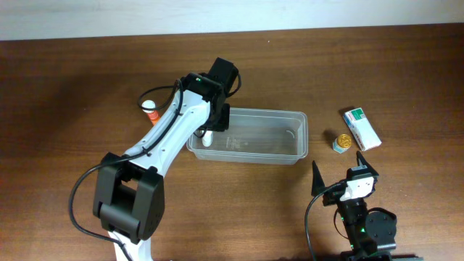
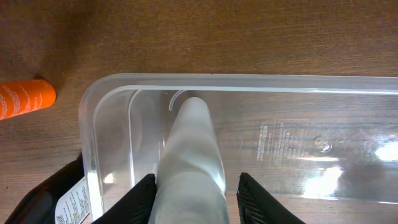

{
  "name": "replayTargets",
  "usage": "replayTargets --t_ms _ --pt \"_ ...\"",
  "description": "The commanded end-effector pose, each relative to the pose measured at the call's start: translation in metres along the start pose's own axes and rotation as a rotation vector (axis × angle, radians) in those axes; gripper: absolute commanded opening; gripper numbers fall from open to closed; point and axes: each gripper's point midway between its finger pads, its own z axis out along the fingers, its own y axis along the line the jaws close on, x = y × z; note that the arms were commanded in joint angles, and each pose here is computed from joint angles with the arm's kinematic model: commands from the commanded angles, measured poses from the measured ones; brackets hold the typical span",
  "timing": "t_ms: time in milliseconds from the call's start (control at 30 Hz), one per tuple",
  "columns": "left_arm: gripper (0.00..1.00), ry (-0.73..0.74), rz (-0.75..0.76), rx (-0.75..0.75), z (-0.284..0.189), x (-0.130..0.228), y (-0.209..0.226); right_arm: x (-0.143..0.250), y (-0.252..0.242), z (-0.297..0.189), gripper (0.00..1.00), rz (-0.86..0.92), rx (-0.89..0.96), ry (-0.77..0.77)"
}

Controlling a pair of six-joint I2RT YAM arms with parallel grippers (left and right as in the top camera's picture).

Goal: Pack container
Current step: 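Carry the spray bottle over the container's left end and lower it, then open the left gripper to release the bottle and withdraw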

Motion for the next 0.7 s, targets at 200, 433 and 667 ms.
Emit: replayTargets --t_ms 200,433,667 --pt "0.49 -0.045 0.073 0.013 -0.018 -0.012 0.002 0.002 -0.003 0.0 0.98 -0.003 0.013 0.003" --pt "0.57 -0.163 0.064 -0.05 -0.067 -0.04 0.017 0.002 -0.003 0.0 0.98 -0.003 0.013 0.003" --pt "0.67 -0.231 0.031 -0.065 -0.115 -0.056 0.042 0.002 -0.003 0.0 0.98 -0.003 0.013 0.003"
